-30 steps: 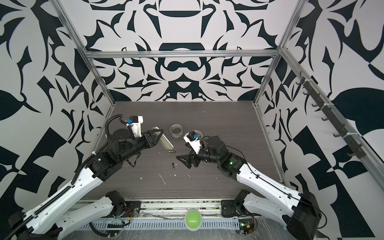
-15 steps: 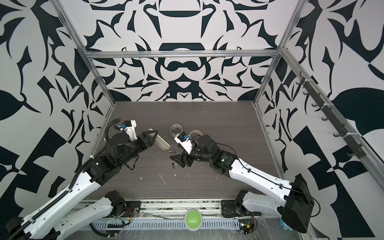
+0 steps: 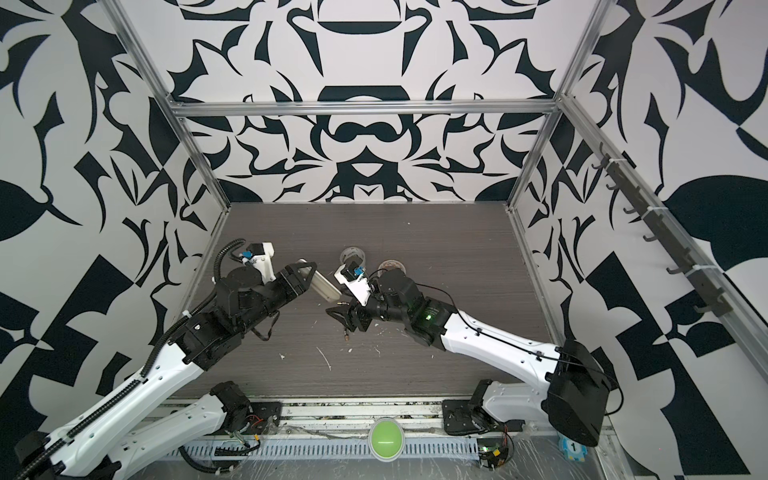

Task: Load the batteries into the remote control

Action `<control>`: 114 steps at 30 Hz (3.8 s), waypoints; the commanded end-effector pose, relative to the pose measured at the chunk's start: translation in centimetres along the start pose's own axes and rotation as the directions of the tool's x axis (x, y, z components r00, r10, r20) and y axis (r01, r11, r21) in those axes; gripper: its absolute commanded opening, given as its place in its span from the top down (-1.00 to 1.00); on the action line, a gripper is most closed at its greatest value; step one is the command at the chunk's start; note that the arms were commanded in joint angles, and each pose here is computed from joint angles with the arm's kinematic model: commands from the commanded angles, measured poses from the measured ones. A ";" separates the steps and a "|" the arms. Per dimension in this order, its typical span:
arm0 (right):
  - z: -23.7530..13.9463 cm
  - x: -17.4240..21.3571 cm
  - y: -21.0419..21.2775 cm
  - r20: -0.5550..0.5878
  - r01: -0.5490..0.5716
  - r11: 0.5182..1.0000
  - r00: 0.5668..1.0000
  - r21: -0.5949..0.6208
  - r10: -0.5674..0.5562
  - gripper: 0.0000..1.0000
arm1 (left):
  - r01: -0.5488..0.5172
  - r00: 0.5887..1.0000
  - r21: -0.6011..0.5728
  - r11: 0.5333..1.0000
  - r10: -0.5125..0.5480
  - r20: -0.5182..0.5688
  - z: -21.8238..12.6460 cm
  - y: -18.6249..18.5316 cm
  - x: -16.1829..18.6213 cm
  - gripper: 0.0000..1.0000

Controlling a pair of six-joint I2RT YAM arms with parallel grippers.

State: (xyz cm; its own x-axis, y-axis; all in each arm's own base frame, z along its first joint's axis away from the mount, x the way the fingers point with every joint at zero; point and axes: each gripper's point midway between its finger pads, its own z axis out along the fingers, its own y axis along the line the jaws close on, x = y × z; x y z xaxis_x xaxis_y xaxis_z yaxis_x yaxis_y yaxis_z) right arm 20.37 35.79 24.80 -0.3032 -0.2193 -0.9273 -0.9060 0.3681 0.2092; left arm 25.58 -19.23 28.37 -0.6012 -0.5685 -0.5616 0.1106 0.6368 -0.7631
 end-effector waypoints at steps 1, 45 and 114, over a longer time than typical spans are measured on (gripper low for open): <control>-0.2 -3.8 0.4 0.107 0.022 1.000 0.994 0.005 -0.023 -0.36 | 0.026 1.000 0.016 1.000 -0.026 0.006 0.3 0.2 0.2 1.00; 2.4 -2.9 -0.4 0.088 -0.003 1.000 0.996 0.015 0.001 0.27 | 0.046 0.999 0.057 0.997 -0.045 -0.028 1.5 -0.2 1.1 1.00; -5.4 -6.0 0.4 0.215 -0.056 0.998 0.975 -0.001 0.054 1.00 | -0.252 0.945 0.626 0.738 0.326 -0.004 -3.6 -11.0 2.5 -0.98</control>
State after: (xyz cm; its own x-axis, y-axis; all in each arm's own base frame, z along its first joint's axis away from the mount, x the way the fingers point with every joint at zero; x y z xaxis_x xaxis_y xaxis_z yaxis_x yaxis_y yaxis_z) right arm 20.73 32.81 29.34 -0.3011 -0.0933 -0.9490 -0.8695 0.4354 0.2331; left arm 21.34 -25.50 34.53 -0.5771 -0.3343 -0.7451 0.6539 0.3574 -0.6668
